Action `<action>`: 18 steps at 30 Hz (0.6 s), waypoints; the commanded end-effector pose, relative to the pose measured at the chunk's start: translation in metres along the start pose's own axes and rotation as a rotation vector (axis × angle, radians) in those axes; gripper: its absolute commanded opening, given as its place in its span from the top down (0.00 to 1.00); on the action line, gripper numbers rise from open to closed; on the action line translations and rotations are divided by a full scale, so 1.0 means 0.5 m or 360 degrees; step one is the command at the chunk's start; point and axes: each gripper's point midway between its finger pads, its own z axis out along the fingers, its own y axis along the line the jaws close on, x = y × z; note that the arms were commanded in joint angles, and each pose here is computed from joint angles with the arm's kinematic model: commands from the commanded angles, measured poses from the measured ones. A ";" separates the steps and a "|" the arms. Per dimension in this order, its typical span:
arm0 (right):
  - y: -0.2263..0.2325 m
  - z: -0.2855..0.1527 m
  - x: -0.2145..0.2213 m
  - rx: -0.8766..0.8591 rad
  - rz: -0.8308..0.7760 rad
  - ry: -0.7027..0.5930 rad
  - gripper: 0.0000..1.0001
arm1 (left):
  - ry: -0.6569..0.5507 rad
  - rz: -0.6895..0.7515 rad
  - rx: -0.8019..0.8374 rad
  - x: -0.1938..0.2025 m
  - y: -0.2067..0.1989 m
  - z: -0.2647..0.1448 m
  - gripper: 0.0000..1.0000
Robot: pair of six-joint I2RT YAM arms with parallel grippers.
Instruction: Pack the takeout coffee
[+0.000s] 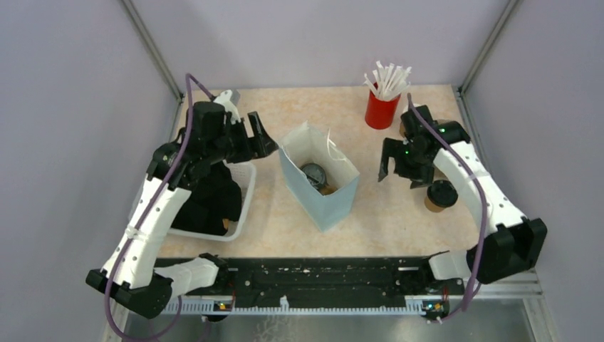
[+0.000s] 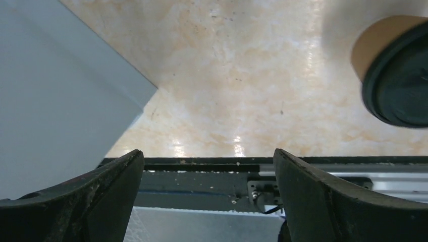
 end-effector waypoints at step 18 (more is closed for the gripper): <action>0.017 -0.032 0.048 -0.0308 0.0286 0.0038 0.07 | 0.0055 0.0159 -0.0098 -0.111 -0.018 0.090 0.07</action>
